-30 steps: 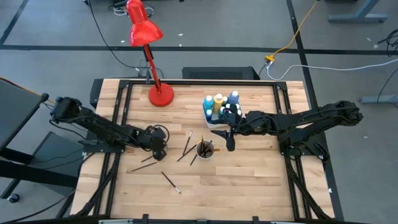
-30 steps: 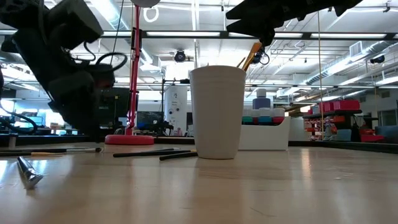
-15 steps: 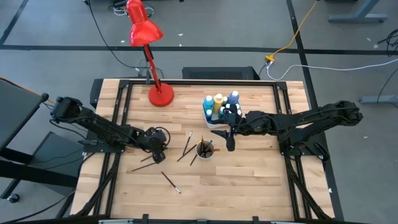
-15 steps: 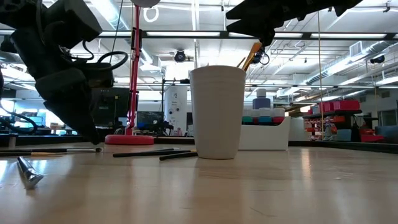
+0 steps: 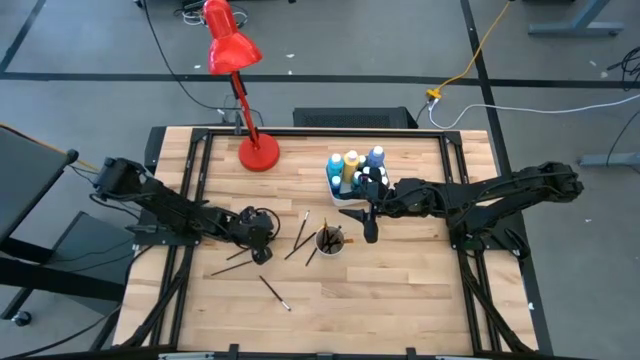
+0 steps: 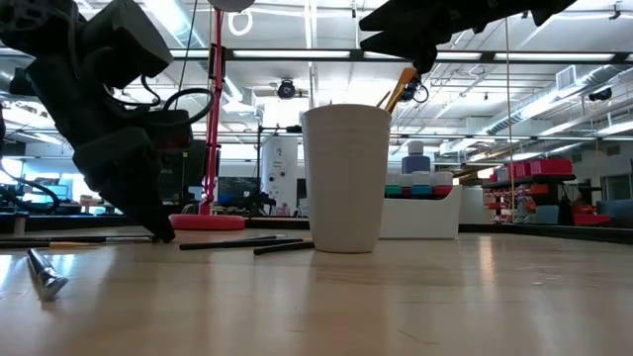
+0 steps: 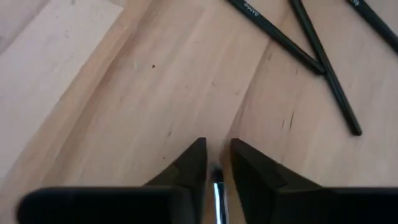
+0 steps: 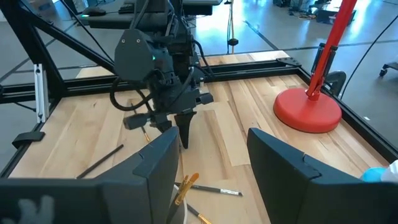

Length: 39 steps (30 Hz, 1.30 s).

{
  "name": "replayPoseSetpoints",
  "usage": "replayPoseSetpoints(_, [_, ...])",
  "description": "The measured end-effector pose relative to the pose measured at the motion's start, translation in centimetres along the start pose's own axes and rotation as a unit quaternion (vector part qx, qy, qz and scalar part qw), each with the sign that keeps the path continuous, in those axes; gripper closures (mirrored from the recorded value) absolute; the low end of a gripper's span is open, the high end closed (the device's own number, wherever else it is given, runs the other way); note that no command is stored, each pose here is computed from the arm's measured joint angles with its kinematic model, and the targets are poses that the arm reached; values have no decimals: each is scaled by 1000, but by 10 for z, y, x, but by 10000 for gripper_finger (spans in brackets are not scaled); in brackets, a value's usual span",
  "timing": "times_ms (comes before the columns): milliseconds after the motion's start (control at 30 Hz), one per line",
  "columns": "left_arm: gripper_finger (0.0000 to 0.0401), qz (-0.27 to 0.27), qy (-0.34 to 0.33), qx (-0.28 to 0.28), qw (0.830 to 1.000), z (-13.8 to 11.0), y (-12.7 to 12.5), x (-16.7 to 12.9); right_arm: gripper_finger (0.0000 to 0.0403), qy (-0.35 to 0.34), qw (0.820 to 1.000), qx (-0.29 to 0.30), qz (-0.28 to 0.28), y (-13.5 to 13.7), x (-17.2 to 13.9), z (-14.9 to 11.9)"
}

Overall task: Pick & Place Paint Supplies
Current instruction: Put the silver paint brush into the white cup

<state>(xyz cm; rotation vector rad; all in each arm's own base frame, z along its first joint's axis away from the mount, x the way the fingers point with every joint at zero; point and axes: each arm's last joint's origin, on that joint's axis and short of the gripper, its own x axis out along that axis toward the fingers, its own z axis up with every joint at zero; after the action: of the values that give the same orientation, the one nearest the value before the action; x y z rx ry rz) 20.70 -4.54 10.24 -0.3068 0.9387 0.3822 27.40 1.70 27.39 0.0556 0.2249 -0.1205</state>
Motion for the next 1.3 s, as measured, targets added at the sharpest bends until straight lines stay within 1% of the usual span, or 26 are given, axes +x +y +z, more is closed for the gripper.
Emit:
replayPoseSetpoints(100, [372, -10, 13, 11, 1000, -1, 1, -2, 208, 0, 1000, 0, 0, 0, 0, 0])
replayPoseSetpoints(133, [386, -14, 18, 7, 1000, -1, 1, -2, 208, 0, 1000, 0, 0, 0, 0, 0])
replayPoseSetpoints(167, [391, -14, 20, 2, 1000, -1, 1, -2, 208, 0, 1000, 0, 0, 0, 0, 0])
replayPoseSetpoints(300, [389, -16, 19, 1, 1000, -1, 1, -4, 208, 0, 1000, 0, 0, 0, 0, 0])
replayPoseSetpoints(400, [395, -14, 6, 21, 1000, 9, -3, -9, 208, -1, 1000, 0, 0, 0, 0, 0])
replayPoseSetpoints(467, [395, -15, 4, 45, 999, 16, -7, -15, 208, -1, 1000, 0, 0, 0, 0, 0])
replayPoseSetpoints(533, [395, -28, -28, 62, 997, 33, -17, -23, 208, -2, 1000, 0, 0, 0, 0, 0])
replayPoseSetpoints(567, [396, -27, -43, 66, 997, 42, -20, -30, 208, -4, 1000, 1, 0, 0, 0, 1])
replayPoseSetpoints(700, [396, 0, -73, 93, 993, 67, -30, -47, 208, -5, 1000, 1, 0, 0, 0, 1])
replayPoseSetpoints(833, [397, 5, -164, 87, 983, 107, -46, -73, 208, -5, 1000, 1, 0, 0, 0, 1])
replayPoseSetpoints(933, [398, -1, -235, 103, 966, 137, -59, -97, 208, -5, 1000, 1, 0, 0, 0, 1])
replayPoseSetpoints(1000, [398, -5, -282, 123, 951, 154, -65, -113, 208, -3, 1000, 1, 0, 0, 0, 1])
replayPoseSetpoints(1100, [399, -18, -338, 154, 928, 174, -72, -135, 208, 1, 1000, 0, 0, 0, 0, 0])
replayPoseSetpoints(1200, [399, -70, -408, 168, 895, 188, -79, -153, 208, 3, 1000, 6, 0, 0, 0, -1])
replayPoseSetpoints(1300, [399, -138, -442, 186, 866, 193, -85, -158, 208, 6, 1000, 12, 0, 0, 0, -1])
